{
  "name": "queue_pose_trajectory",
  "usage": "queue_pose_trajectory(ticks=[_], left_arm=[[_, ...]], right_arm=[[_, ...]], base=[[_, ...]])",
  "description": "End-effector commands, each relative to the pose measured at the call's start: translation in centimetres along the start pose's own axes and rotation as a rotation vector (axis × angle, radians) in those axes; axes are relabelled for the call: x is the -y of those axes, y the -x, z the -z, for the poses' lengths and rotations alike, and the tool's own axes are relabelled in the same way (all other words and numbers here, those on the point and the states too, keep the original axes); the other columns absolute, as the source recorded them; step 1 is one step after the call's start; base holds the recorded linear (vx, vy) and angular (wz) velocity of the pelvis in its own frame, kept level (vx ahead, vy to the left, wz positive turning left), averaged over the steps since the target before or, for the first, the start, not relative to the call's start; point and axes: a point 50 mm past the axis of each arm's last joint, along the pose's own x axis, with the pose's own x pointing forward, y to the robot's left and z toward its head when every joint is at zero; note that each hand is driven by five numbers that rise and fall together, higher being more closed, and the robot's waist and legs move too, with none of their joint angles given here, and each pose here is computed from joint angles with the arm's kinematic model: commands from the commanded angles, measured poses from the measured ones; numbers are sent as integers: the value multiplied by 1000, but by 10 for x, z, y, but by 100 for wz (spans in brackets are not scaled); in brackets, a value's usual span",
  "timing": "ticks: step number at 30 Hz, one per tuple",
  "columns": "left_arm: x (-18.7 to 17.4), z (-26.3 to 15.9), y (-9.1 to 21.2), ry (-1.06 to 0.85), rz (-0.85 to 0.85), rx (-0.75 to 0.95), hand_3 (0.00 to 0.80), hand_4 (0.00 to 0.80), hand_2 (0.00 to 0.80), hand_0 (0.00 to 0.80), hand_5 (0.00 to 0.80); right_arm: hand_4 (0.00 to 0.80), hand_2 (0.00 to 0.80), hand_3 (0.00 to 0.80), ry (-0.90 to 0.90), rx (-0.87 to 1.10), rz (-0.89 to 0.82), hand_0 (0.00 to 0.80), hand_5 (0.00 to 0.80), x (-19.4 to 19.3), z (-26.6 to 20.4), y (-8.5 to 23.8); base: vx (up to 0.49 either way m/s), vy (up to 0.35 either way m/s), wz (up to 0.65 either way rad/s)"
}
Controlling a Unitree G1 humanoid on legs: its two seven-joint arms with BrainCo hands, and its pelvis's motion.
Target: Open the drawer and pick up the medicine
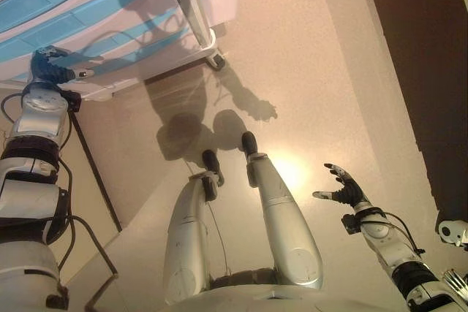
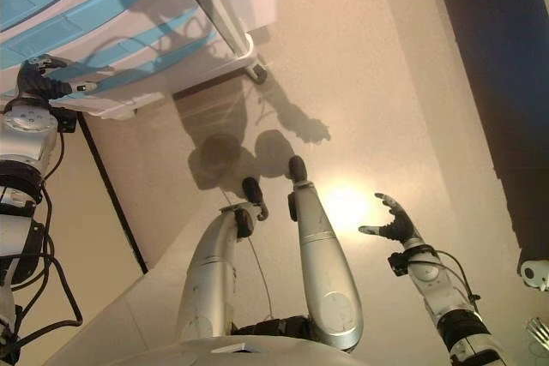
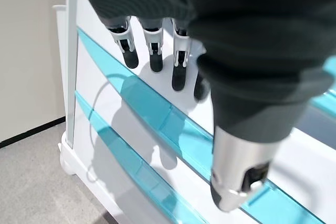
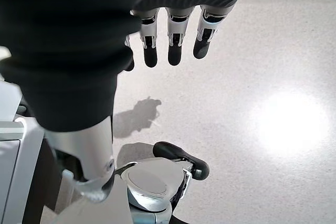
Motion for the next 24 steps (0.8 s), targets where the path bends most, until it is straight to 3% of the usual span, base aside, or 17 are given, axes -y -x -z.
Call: queue_pose_trajectory(ticks=[1,7,12,18,24], left_arm=[[-42,8,-2,24,-136,-7,0,0,0,0,0],[-26,28,5,36,-67,-31,0,0,0,0,0],[5,56,23,241,67,-36,0,0,0,0,0],[76,128,96,588,321,-110,0,0,0,0,0],[111,201,182,622,446,-351,0,0,0,0,0]], right_arm=[[0,0,0,-37,16,2,0,0,-9,2,6],[0,0,0,-61,32,-2,0,0,-11,-1,5],[0,0,0,-79,45,-40,0,0,-19,-2,4],[0,0,0,-133,-6,-109,0,0,-32,13,12],[0,0,0,-216,-196,-225,0,0,-41,53,32]], base=[[-21,-16,7],[-25,-33,4],[-58,-84,3],[-1,-120,14],[66,-101,16]])
